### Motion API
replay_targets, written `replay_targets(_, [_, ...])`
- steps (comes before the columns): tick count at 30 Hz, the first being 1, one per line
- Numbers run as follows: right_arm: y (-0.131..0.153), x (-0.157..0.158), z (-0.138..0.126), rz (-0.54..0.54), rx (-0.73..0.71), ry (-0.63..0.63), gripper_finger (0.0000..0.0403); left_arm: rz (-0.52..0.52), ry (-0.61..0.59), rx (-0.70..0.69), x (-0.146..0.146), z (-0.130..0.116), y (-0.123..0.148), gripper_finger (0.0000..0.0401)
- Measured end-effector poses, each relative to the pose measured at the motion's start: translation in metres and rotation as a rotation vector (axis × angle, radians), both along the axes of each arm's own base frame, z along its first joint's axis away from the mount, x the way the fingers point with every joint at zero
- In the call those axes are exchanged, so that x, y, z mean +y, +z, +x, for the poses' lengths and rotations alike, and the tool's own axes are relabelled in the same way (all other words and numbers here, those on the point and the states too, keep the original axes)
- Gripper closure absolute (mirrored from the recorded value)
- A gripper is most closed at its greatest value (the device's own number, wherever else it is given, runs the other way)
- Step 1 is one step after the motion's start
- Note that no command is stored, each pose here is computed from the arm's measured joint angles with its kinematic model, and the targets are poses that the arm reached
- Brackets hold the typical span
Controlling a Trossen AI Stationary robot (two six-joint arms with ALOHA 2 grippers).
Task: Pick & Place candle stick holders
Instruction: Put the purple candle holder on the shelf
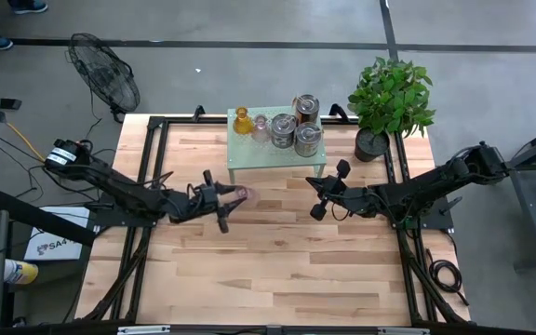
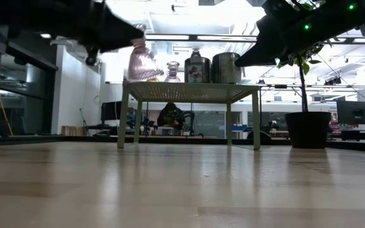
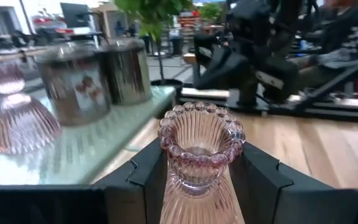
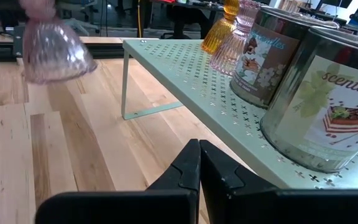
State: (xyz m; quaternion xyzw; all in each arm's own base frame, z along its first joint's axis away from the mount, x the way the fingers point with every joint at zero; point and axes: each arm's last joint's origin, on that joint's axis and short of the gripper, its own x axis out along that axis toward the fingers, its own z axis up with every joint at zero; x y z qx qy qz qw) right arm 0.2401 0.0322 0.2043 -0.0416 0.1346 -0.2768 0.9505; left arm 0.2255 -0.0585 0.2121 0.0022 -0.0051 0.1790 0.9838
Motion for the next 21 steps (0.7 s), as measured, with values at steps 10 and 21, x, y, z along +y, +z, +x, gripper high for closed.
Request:
replay_targets(10, [0.0, 0.0, 0.0, 0.0, 0.0, 0.0, 0.0403, 0.051, 0.195, 0.053, 0.011, 0.027, 0.046, 0.0253])
replay_targets(21, [0.0, 0.0, 0.0, 0.001, 0.001, 0.005, 0.0403, -0.072, 0.382, 0.028, 0.06, 0.036, 0.055, 0.0253])
